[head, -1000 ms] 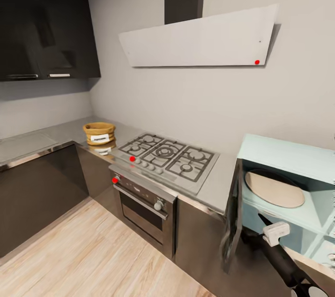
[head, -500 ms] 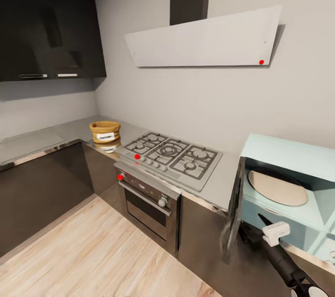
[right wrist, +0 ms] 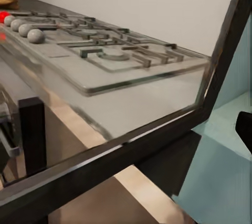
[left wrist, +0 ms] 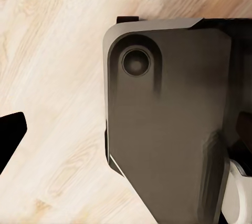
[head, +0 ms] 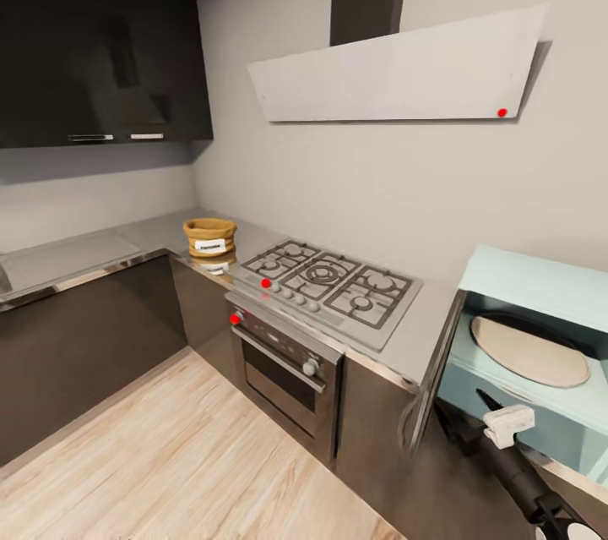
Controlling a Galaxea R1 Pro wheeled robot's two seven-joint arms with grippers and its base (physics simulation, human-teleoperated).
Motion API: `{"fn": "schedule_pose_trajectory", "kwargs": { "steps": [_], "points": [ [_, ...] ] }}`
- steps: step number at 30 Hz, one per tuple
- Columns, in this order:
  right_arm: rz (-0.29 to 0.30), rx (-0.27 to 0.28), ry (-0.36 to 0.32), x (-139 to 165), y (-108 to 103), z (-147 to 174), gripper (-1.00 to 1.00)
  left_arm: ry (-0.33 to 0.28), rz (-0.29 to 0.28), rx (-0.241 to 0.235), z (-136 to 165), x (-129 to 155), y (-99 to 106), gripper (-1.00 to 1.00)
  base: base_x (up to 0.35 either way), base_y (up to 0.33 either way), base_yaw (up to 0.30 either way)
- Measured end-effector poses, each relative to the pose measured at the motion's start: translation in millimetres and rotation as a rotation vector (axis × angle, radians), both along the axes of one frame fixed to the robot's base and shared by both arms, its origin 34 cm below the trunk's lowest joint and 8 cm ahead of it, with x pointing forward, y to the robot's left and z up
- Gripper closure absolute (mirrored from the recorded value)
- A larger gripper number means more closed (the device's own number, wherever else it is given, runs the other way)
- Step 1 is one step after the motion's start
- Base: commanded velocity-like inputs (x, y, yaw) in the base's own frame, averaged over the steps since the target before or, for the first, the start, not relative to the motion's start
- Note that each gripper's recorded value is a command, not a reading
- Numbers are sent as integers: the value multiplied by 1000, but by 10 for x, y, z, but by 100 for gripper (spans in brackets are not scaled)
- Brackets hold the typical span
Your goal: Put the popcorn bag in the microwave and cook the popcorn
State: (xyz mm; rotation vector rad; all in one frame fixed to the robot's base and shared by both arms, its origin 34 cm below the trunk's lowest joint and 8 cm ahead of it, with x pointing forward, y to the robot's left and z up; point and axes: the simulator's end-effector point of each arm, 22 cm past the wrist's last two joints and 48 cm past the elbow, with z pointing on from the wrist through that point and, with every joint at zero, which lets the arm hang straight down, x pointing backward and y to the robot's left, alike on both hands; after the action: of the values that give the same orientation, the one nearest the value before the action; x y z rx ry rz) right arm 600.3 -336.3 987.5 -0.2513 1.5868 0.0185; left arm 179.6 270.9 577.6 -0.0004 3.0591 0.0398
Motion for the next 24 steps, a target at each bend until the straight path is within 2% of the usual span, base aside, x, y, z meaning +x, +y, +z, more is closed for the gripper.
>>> {"fn": "schedule_pose_trajectory", "kwargs": {
  "steps": [2, 6, 11, 24],
  "points": [
    [-18, 0, -2, -9, -82, 8, -100, 0, 0, 0, 0, 1, 0, -100, 0, 0, 137],
    [-24, 1, -3, -1, -106, 19, -100, 0, 0, 0, 0, 0, 0, -100, 0, 0, -29],
    [32, 4, 0, 11, 148, 1, -100, -3, 0, 0, 1, 9, 0, -100, 0, 0, -241],
    [33, 4, -6, 10, 153, 31, -100, -10, 0, 0, 5, 39, 0, -100, -14, 0, -256]
  ]
}}
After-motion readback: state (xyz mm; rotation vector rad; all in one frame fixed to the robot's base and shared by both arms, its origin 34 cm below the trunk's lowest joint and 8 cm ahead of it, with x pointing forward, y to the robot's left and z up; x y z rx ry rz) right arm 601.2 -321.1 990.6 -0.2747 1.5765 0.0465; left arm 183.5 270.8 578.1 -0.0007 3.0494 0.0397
